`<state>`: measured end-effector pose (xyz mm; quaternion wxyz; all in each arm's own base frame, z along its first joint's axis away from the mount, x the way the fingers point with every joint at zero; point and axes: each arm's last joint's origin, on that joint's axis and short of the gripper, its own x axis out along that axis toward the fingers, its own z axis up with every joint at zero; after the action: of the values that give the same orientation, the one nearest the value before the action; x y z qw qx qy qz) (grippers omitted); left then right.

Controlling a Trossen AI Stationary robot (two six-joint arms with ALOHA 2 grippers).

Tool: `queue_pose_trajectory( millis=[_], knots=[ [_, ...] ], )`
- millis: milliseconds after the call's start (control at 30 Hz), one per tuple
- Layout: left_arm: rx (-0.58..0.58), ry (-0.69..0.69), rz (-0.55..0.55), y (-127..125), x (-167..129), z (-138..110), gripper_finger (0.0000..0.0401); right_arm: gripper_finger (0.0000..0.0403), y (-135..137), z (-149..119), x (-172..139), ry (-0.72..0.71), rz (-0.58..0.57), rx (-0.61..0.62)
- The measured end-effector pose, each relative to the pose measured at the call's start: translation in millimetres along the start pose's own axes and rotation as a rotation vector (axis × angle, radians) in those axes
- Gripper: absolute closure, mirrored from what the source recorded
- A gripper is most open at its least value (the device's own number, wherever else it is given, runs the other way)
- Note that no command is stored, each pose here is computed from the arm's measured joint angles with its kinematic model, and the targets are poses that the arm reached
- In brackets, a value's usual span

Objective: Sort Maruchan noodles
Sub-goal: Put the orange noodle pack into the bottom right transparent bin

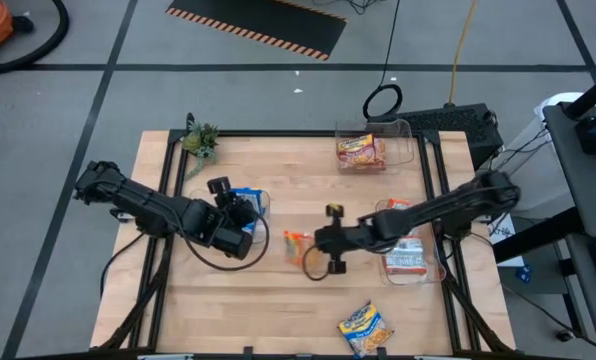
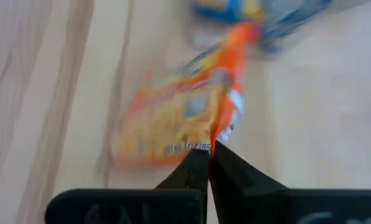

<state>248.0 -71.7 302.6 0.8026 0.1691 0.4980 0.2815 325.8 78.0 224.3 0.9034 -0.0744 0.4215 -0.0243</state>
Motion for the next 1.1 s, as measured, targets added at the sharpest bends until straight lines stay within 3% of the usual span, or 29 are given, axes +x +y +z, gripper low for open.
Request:
queue_pose_trajectory(
  millis=[267,533,900,1100],
  knots=[
    [-0.092,0.025,-0.056,-3.0,-1.5,-1.4,0.0260,0.0402,0.5,-3.5,-74.7,-0.082,-0.188,-0.009],
    [-0.127,0.004,-0.083,-11.7,-10.6,-5.1,0.0260,0.0403,-5.3,-19.1,-119.7,-0.095,-0.320,-0.003],
    [-0.202,-0.065,-0.171,-29.1,-27.0,-7.4,0.0260,0.0403,-21.4,-36.8,-149.0,-0.056,-0.396,0.007],
    [-0.109,-0.139,-0.239,-39.2,-35.9,-4.6,0.0260,0.0403,-27.0,-47.9,-157.1,-0.002,-0.411,0.053]
  ],
)
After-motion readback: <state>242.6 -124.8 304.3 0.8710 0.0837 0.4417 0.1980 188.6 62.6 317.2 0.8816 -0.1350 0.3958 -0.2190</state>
